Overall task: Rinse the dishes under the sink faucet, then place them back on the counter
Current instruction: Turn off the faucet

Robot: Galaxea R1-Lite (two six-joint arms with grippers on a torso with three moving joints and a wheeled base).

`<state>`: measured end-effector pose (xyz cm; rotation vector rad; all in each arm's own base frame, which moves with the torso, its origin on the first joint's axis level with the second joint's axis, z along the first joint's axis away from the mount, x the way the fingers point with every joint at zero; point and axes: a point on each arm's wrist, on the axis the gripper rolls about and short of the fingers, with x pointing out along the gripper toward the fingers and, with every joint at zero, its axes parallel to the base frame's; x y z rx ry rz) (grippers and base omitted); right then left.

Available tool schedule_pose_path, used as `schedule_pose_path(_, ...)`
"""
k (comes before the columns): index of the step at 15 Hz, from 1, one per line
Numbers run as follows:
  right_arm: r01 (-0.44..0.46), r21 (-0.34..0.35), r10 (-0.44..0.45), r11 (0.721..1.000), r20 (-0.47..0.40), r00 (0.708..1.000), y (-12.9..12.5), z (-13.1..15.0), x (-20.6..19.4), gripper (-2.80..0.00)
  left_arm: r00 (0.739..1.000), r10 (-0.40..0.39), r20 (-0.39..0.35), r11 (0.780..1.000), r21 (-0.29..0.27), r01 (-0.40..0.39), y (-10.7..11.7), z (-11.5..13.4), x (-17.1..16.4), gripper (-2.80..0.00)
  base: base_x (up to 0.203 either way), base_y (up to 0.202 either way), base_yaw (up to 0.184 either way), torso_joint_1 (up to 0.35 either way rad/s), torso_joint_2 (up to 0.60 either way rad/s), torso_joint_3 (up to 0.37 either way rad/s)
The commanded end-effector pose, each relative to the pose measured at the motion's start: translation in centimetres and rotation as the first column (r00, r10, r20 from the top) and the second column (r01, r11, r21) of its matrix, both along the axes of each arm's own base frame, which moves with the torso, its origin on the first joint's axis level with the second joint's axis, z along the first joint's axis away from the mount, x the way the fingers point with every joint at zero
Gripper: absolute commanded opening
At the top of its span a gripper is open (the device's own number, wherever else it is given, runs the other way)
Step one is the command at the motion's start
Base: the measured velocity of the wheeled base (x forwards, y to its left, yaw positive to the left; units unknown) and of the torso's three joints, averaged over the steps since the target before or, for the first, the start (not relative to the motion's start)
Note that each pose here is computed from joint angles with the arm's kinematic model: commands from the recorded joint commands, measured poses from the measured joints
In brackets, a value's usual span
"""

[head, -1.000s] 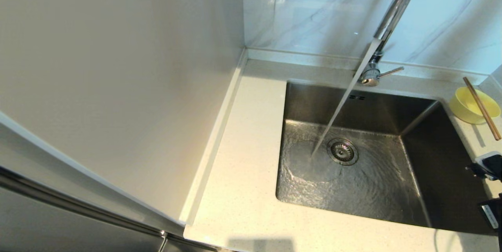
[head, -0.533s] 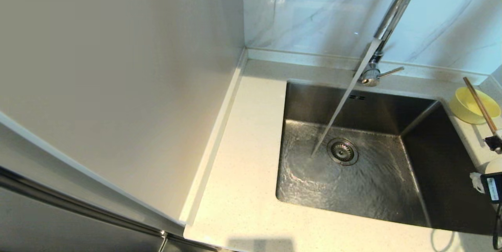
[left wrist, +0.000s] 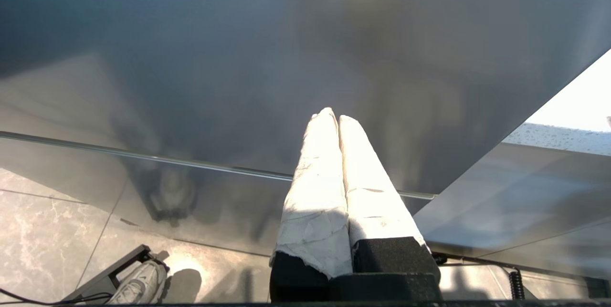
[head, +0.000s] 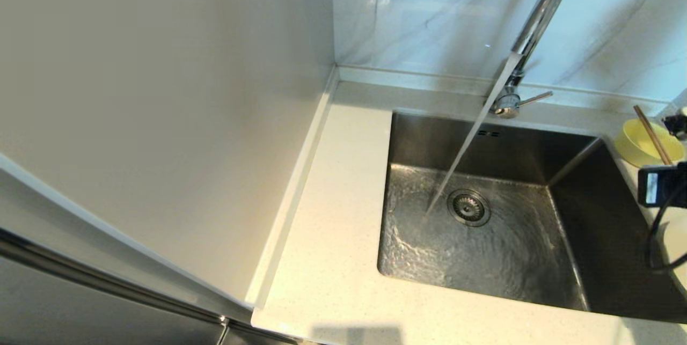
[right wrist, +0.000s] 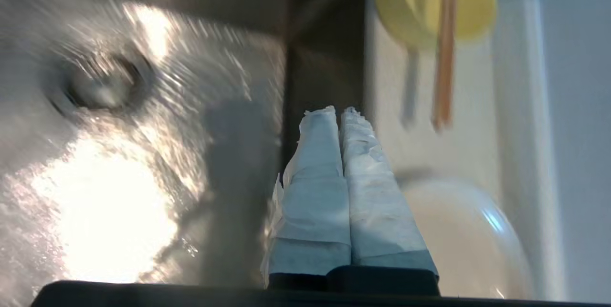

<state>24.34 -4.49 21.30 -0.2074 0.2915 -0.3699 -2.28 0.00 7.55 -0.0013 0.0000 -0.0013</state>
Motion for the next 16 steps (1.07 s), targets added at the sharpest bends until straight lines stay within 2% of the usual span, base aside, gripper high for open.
schedule_pose_path(1,-0.037,0.076,0.036,0.996,0.016,0.999,1.4,-0.3,3.0,-2.8,1.0,0.0,0.0,1.0,0.0,0.0,0.0,0.0,0.0,-2.8,0.0,0.0,0.0,0.0,0.0,0.0)
schedule_pose_path(4,-0.07,0.209,0.061,0.975,0.049,0.997,3.4,-0.9,5.0,-2.8,1.0,0.0,0.0,1.0,0.0,0.0,0.0,0.0,0.0,-2.8,0.0,0.0,0.0,0.0,0.0,0.0)
schedule_pose_path(7,-0.099,0.269,0.069,0.958,0.121,0.99,4.4,0.1,6.8,-2.8,1.0,0.001,0.0,1.0,0.0,-0.001,0.0,0.0,0.0,-2.8,0.0,0.0,0.0,0.0,0.0,0.0)
schedule_pose_path(12,-0.174,0.289,0.097,0.941,0.262,0.96,6.0,0.8,9.5,-2.8,1.0,0.0,0.0,1.0,0.0,0.0,0.0,0.0,0.0,-2.8,0.0,0.0,0.0,0.0,0.0,0.0)
schedule_pose_path(16,-0.199,0.309,0.1,0.93,0.31,0.946,6.5,1.5,10.3,-2.8,1.0,0.0,0.0,1.0,0.0,0.0,0.0,0.0,0.0,-2.8,0.0,0.0,0.0,0.0,0.0,0.0)
